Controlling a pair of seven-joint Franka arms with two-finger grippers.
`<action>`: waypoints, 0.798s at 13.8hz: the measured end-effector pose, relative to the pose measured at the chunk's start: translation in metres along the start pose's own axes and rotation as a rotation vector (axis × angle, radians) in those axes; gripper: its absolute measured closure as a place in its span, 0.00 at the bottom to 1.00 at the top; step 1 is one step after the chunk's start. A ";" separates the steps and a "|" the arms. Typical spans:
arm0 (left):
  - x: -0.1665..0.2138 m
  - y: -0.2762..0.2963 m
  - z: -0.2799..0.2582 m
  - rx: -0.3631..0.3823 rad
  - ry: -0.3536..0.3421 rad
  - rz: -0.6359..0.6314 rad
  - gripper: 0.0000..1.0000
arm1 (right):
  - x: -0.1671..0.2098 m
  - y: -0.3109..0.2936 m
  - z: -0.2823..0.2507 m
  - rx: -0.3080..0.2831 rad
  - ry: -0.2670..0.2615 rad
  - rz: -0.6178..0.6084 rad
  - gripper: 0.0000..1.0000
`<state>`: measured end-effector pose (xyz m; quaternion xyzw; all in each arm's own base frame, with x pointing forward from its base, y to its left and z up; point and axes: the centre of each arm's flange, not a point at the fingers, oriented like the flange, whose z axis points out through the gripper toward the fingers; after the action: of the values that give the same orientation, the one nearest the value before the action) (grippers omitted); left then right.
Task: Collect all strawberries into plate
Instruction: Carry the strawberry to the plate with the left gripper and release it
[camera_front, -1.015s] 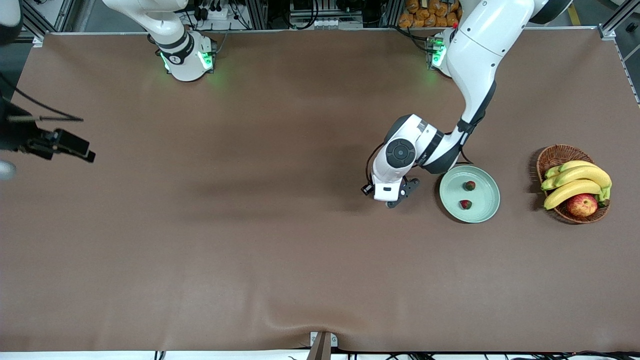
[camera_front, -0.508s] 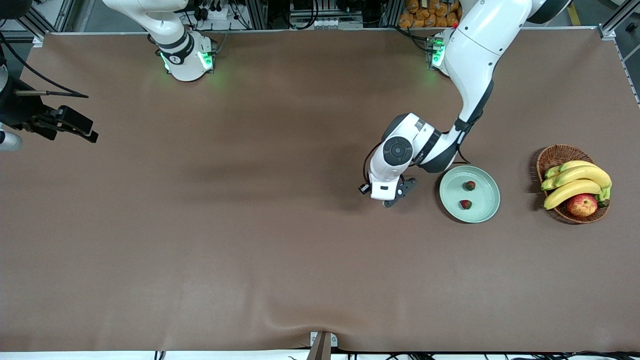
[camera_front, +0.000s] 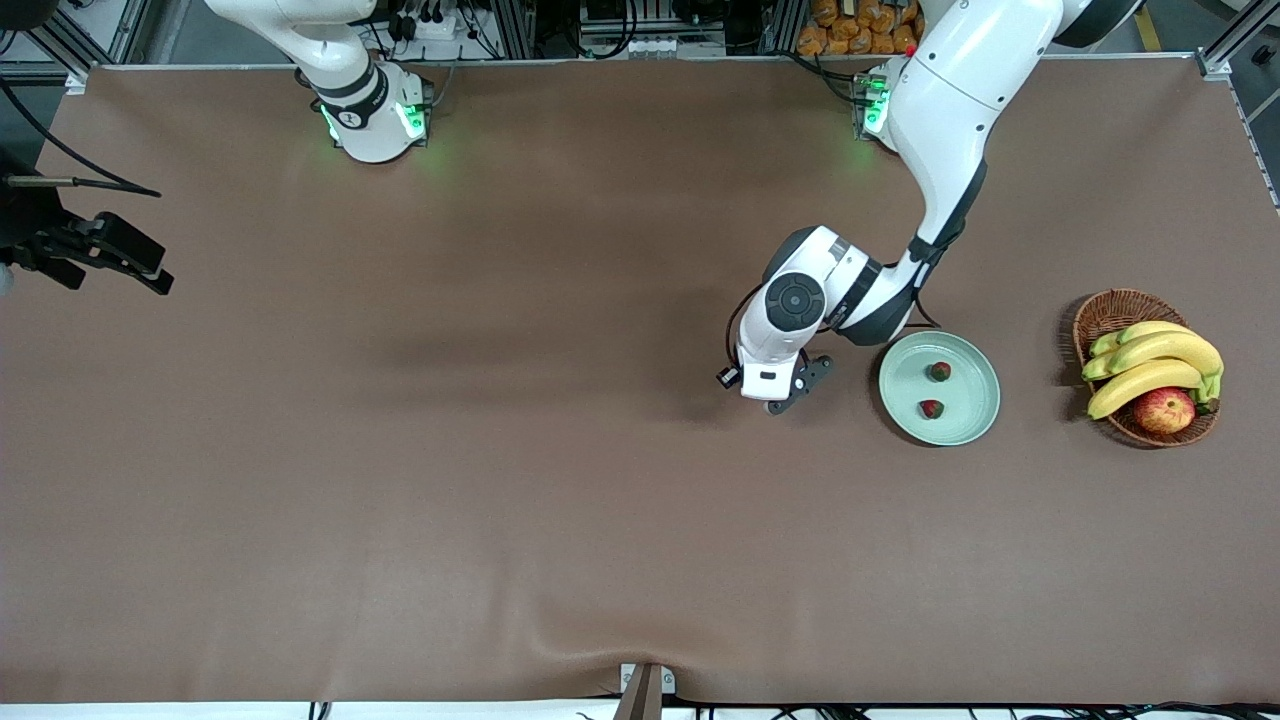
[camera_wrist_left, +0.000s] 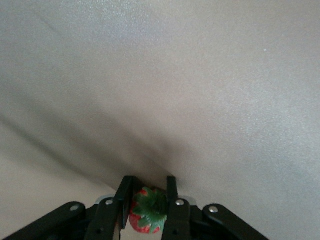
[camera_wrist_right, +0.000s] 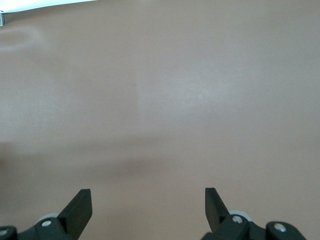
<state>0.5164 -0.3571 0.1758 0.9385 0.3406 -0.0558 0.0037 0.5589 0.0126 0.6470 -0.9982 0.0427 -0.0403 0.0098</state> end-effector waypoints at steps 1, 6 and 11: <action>0.000 0.000 0.000 0.000 0.000 0.000 0.69 | 0.001 0.001 0.000 -0.003 0.003 -0.008 0.00; 0.033 -0.006 -0.014 -0.021 0.013 -0.037 0.69 | 0.004 0.010 0.003 -0.014 0.000 -0.105 0.00; 0.095 -0.032 -0.063 0.003 0.029 0.006 0.69 | 0.005 0.009 0.004 -0.014 -0.002 -0.104 0.00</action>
<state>0.5742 -0.2689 0.2291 0.9403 0.3376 -0.0429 -0.0025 0.5632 0.0031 0.6427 -0.9992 -0.0092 -0.0394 0.0009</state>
